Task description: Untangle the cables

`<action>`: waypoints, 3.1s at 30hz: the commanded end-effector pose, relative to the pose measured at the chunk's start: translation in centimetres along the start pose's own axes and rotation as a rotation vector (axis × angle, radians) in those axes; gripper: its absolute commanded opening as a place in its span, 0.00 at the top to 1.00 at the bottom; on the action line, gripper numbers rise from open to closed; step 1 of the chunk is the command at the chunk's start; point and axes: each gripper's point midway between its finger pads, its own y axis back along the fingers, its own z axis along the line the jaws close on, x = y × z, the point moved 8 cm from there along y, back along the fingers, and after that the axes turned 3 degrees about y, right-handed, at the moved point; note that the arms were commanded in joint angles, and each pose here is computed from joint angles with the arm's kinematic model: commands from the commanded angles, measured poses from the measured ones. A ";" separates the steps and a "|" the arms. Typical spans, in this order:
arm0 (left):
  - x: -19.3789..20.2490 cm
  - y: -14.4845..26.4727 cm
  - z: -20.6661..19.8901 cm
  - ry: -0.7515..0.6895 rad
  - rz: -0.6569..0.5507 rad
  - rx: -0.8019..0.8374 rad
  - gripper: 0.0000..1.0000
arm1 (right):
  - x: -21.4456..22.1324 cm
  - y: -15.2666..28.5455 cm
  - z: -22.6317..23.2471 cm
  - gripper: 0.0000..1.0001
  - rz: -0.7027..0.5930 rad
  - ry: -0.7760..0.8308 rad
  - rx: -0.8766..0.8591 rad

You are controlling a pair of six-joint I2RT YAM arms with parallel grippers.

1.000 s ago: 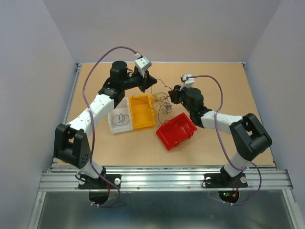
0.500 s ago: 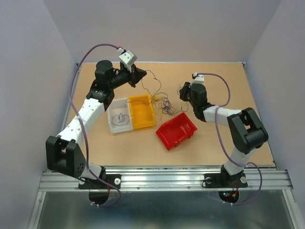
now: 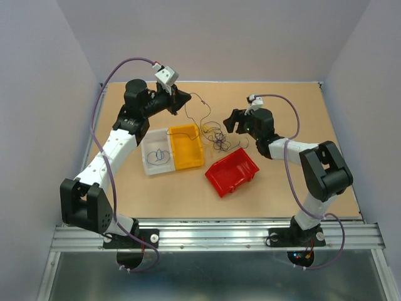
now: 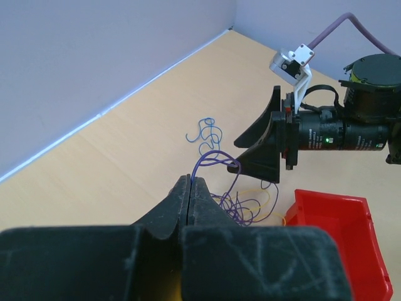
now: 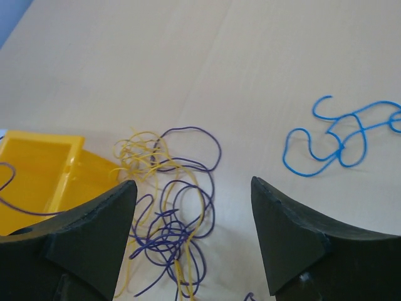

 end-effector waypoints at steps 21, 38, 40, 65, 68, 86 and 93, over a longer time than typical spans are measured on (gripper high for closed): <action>-3.2 2.1 -2.0 -0.034 -0.089 0.086 1.00 | 0.3 0.4 10.3 0.30 -0.097 0.338 -0.666; -4.8 2.7 -2.2 -0.002 -0.130 0.104 1.00 | -3.8 0.8 12.0 0.99 -0.196 0.290 -0.619; -4.0 2.4 -1.7 0.014 -0.126 0.090 1.00 | -6.9 2.8 12.8 0.99 -0.263 0.282 -0.618; -6.7 -0.5 -1.2 0.163 -0.217 0.231 1.00 | -28.9 8.4 19.0 0.99 -0.551 0.156 -0.591; -9.7 -0.4 -2.1 0.136 -0.264 0.270 1.00 | -30.9 9.5 19.4 1.00 -0.622 0.142 -0.593; -5.5 -0.4 -0.8 0.172 -0.233 0.163 1.00 | -32.3 10.7 20.6 0.99 -0.649 0.070 -0.698; 0.6 0.9 0.7 0.168 -0.137 0.143 1.00 | -27.3 8.8 20.7 1.00 -0.477 0.022 -0.800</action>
